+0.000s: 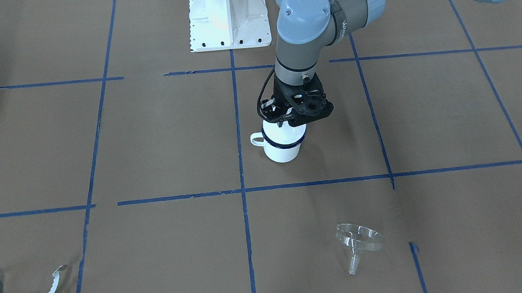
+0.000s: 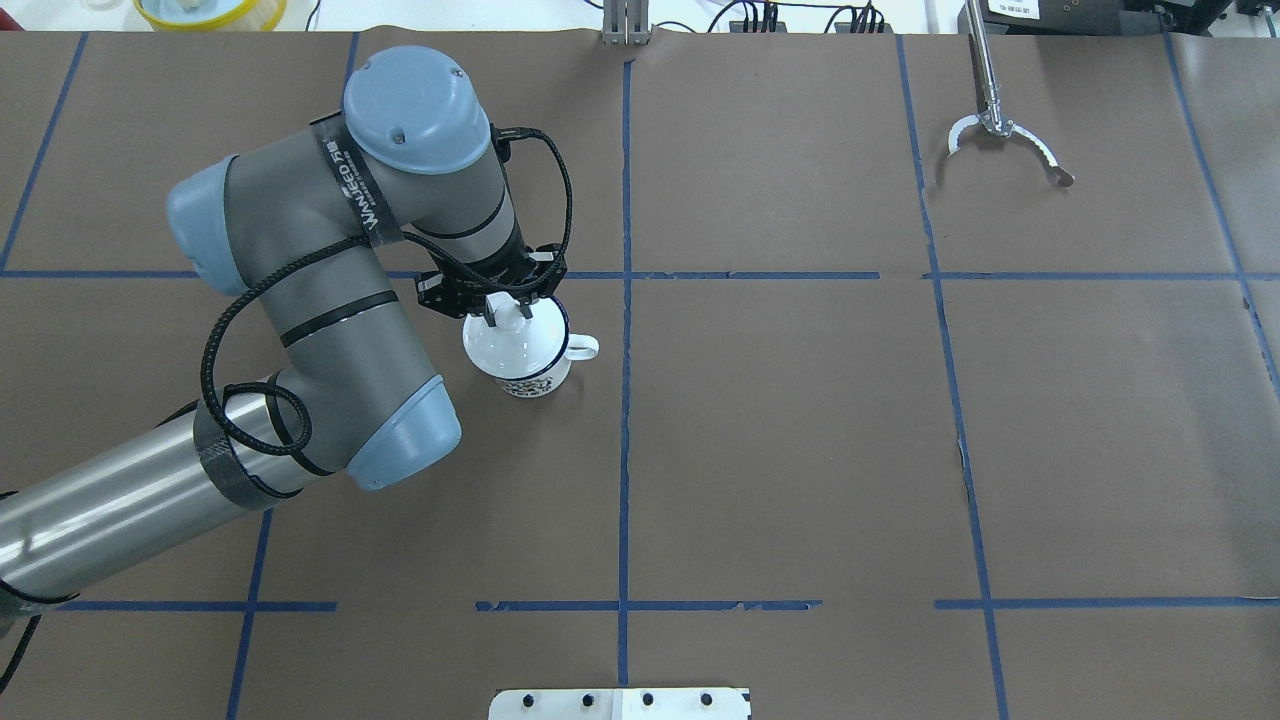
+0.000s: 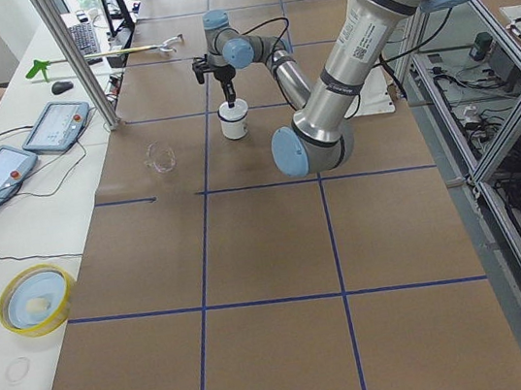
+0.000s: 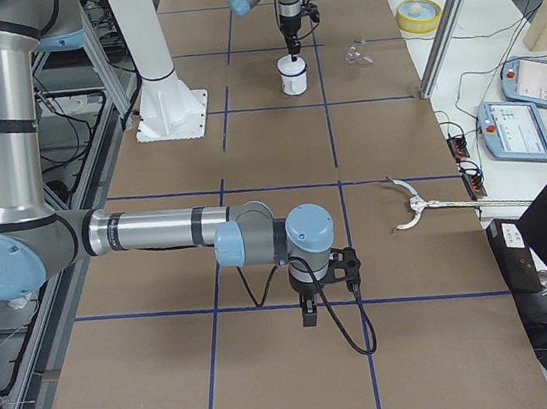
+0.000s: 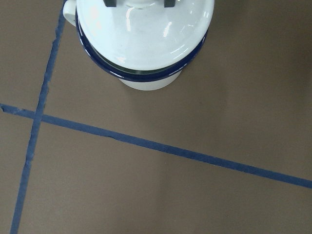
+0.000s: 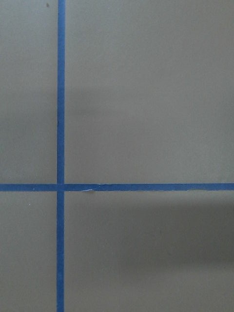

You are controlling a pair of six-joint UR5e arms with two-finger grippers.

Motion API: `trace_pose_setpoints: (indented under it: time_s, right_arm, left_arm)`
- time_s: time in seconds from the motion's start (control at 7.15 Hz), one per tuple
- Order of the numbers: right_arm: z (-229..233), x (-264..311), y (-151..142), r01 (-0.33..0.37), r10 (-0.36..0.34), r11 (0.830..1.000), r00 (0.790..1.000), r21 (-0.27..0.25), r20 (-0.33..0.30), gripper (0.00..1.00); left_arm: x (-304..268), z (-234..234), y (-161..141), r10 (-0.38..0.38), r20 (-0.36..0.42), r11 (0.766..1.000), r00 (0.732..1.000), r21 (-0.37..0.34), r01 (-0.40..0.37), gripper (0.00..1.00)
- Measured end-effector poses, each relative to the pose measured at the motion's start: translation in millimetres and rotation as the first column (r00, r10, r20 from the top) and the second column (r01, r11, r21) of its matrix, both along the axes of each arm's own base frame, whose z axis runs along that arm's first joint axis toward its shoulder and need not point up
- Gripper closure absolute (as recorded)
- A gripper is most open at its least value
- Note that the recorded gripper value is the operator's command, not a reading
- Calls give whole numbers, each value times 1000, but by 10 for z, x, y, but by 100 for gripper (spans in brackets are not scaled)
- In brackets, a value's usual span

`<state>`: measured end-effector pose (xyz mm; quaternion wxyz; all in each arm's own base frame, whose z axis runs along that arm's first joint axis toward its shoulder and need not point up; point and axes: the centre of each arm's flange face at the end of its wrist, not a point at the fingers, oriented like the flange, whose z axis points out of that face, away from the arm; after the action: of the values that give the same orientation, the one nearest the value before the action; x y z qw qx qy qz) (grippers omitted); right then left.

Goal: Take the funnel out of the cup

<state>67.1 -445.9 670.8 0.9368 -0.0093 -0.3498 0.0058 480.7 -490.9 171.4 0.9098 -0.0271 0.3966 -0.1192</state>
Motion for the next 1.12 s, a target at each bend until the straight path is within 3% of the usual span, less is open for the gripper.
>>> trace_pose_setpoints:
  time_s: [0.14, 0.28, 0.42, 0.56, 1.12]
  right_arm:
    - [0, 0, 0, 0, 0, 1000, 1000, 0, 0, 0]
    - [0, 0, 0, 0, 0, 1000, 1000, 0, 0, 0]
    - [0, 0, 0, 0, 0, 1000, 1000, 0, 0, 0]
    - [0, 0, 0, 0, 0, 1000, 1000, 0, 0, 0]
    - [0, 0, 0, 0, 0, 1000, 1000, 0, 0, 0]
  left_arm:
    - [0, 1, 0, -2, 0, 1000, 1000, -3, 2, 84]
    - [1, -1, 0, -12, -5, 1000, 1000, -10, 12, 41]
    - [5, -12, -3, -30, -16, 999, 999, -21, 29, 15]
    - [7, -22, -5, -44, -25, 999, 999, -30, 43, 0]
    - [-41, 20, -12, -56, -23, 998, 998, -24, 55, 0]
